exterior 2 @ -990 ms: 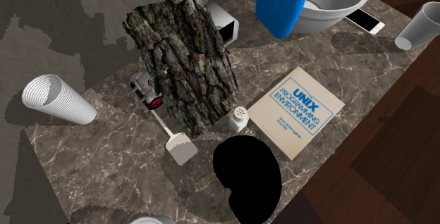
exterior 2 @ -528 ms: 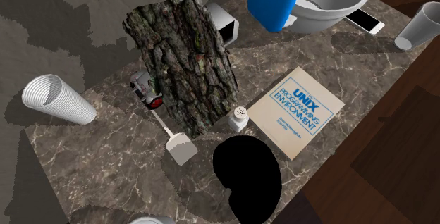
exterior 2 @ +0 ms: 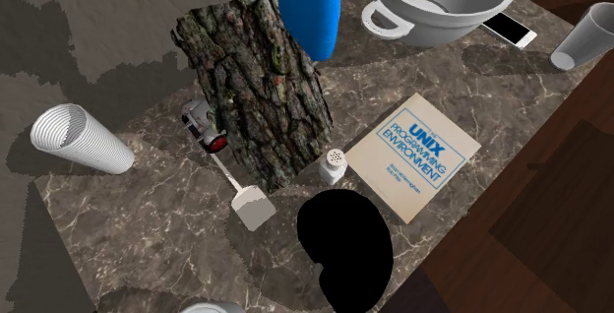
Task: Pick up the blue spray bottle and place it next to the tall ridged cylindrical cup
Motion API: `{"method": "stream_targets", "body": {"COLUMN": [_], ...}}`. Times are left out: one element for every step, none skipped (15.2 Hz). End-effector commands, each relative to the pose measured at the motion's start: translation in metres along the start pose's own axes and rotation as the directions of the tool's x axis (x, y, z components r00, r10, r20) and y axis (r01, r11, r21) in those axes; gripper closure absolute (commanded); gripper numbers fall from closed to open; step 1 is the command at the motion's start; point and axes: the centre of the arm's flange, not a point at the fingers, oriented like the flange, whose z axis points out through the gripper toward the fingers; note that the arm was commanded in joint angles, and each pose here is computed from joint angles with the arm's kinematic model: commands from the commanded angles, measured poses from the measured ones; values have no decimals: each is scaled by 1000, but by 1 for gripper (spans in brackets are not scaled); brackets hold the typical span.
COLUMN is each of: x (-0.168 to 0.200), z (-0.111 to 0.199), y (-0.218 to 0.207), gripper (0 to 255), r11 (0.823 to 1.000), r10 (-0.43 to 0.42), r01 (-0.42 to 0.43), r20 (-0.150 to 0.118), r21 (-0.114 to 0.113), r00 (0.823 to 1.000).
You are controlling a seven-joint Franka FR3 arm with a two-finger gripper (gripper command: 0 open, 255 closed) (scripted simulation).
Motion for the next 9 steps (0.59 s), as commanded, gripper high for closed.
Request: {"method": "stream_targets", "body": {"x": [0,2,5,7,9,11,13,16,18], "z": [-5,-7,-9,-11,-14,-16,-18,-20,-23], "y": [-30,-42,-55,-68,-81,-94,-107,-119,-132], "gripper": [255,255,255,255,255,255,255,255,255], "r11": [1000,1000,1000,1000,1000,1000,1000,1000,1000], "r10": [1,1,1,1,1,1,1,1,1], "r01": [-1,-1,-1,-1,-1,-1,-1,-1,-1], "r20": [0,0,0,0,0,0,0,0,0], "r21": [-1,-1,-1,-1,-1,-1,-1,-1,-1], "r00": [1000,1000,1000,1000,1000,1000,1000,1000,1000]}}
